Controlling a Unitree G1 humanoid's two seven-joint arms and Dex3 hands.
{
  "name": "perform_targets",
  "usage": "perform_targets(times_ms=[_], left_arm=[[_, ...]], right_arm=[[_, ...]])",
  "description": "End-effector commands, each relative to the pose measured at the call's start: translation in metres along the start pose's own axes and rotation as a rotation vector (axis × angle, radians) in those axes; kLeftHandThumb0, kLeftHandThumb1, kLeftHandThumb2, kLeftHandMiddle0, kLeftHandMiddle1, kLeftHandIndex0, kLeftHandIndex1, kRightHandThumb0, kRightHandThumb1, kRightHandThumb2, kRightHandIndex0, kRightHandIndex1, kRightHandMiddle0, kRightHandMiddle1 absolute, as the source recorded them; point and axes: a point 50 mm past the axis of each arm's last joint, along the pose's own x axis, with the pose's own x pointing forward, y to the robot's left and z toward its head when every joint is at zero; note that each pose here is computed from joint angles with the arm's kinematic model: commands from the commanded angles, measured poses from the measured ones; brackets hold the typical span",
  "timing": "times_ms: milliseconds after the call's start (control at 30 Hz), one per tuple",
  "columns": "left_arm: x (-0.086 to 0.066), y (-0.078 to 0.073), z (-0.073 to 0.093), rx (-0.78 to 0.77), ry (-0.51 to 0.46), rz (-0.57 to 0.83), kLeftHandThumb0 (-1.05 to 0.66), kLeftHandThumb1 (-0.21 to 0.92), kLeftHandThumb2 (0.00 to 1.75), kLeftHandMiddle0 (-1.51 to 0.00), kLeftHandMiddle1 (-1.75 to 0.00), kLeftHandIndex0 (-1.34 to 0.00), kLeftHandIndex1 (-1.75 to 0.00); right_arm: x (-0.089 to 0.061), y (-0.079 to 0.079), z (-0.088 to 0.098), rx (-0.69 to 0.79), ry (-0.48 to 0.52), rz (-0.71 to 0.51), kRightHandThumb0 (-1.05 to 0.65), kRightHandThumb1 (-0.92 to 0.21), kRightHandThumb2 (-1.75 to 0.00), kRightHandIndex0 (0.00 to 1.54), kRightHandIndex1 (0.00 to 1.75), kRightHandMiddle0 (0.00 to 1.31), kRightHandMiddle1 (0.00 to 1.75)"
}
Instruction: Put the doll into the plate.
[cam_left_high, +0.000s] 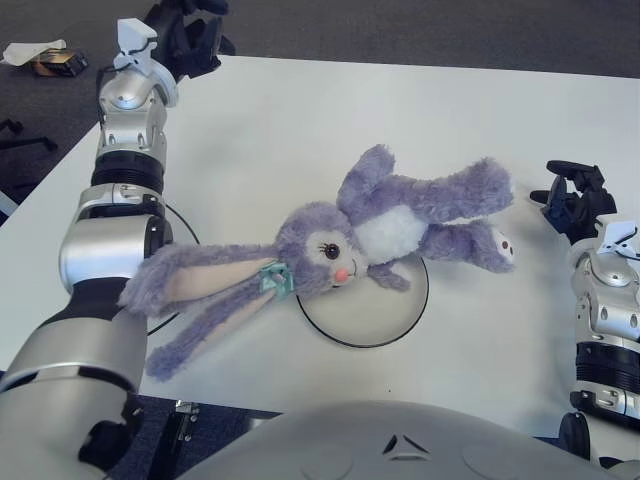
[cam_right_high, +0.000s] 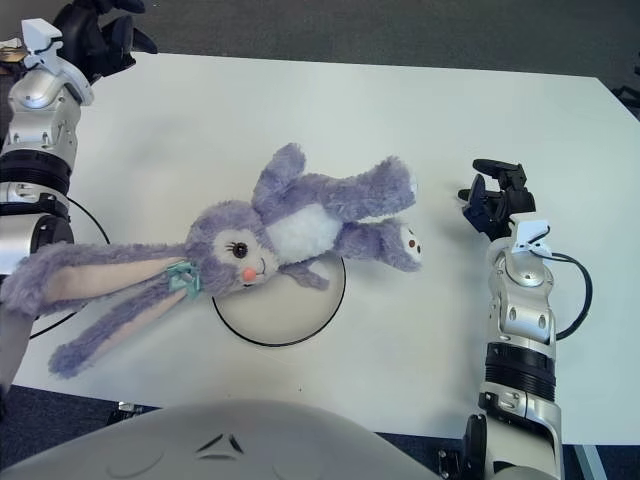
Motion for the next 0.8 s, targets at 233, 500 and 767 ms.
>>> perform_targets(times_ms=[233, 500, 767], left_arm=[[0.027, 0.018, 0.068, 0.024, -0.141, 0.012, -0.01, 0.69, 0.84, -0.43, -1.61, -0.14, -1.75], [0.029, 0.020, 0.077, 0.010, -0.179, 0.024, -0.01, 0.73, 0.76, -0.41, -1.57, -0.14, -1.75], [0.029, 0.014, 0.074, -0.056, -0.209, 0.023, -0.01, 0.78, 0.69, -0.40, -1.54, -0.13, -1.75]], right_arm=[[-0.002, 0.000, -0.006, 0.001, 0.038, 0.013, -0.62, -0.92, -0.89, 0.24, 1.22, 0.00, 1.18], [-0.002, 0.002, -0.009, -0.002, 0.049, 0.017, -0.63, -0.92, -0.89, 0.23, 1.23, 0.00, 1.16], [0.000, 0.004, -0.009, -0.004, 0.054, 0.018, -0.63, -0.92, -0.90, 0.22, 1.22, 0.00, 1.14]])
